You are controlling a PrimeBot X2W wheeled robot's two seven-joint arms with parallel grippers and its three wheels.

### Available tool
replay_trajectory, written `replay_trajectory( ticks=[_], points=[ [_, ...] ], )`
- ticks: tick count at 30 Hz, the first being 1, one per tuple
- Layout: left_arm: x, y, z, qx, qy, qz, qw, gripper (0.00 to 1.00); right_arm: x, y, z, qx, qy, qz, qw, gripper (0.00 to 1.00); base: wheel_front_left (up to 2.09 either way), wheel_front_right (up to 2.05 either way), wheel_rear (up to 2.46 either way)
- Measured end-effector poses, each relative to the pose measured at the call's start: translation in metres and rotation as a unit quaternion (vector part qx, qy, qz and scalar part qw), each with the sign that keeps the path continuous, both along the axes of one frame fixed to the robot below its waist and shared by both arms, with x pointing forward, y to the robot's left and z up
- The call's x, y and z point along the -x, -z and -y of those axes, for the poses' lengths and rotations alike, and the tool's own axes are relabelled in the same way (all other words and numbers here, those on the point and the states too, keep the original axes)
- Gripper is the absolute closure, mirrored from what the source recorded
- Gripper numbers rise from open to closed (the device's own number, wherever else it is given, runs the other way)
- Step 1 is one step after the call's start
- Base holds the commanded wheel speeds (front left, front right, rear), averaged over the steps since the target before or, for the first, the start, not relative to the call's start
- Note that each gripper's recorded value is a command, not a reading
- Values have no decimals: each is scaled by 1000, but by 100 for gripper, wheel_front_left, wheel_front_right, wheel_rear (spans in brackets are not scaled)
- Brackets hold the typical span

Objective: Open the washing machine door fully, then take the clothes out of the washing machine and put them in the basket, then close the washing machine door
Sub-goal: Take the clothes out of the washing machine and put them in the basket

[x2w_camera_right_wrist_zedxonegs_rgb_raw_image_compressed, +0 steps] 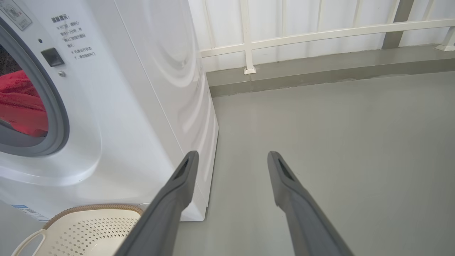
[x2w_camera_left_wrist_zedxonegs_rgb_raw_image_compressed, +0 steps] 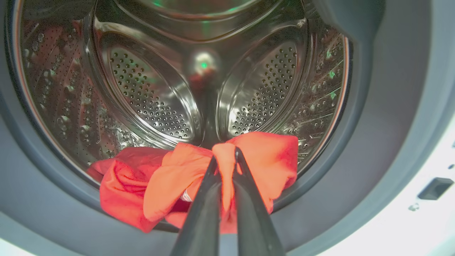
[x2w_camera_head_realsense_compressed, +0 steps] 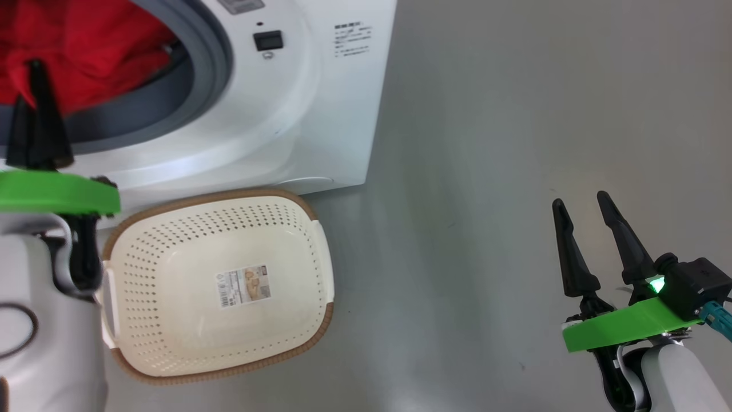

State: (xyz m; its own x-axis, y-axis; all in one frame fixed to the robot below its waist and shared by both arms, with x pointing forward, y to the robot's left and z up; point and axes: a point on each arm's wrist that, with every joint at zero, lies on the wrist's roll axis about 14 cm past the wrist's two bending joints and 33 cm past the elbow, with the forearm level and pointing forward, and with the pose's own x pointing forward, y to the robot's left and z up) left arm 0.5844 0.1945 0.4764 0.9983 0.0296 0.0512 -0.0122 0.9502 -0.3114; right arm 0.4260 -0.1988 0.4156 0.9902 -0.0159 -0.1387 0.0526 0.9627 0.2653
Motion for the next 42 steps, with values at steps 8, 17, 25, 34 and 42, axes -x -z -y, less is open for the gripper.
replay_trajectory(
  ticks=[8, 17, 25, 34, 42],
  points=[
    [32, -25, -9, -1, -17, 46, 999, 100, -3, -4, -8, -6, -10, 7, 1000, 0, 0, 0, 0],
    [61, -57, -2, -16, -10, 101, 995, 100, 0, -4, -12, -9, -13, 5, 1000, 0, 0, 0, 0],
    [70, -56, 2, -27, -4, 101, 995, 100, 0, -1, -11, -9, -12, 2, 1000, 0, 0, 0, 0],
    [70, 0, 5, -13, -2, 22, 1000, 100, 1, 8, -12, -10, -12, -10, 1000, 0, 0, 0, 0],
    [82, 89, 17, -9, 13, -106, 994, 100, -5, 24, -12, -11, -11, -27, 1000, 0, 0, 0, 0]
  ],
)
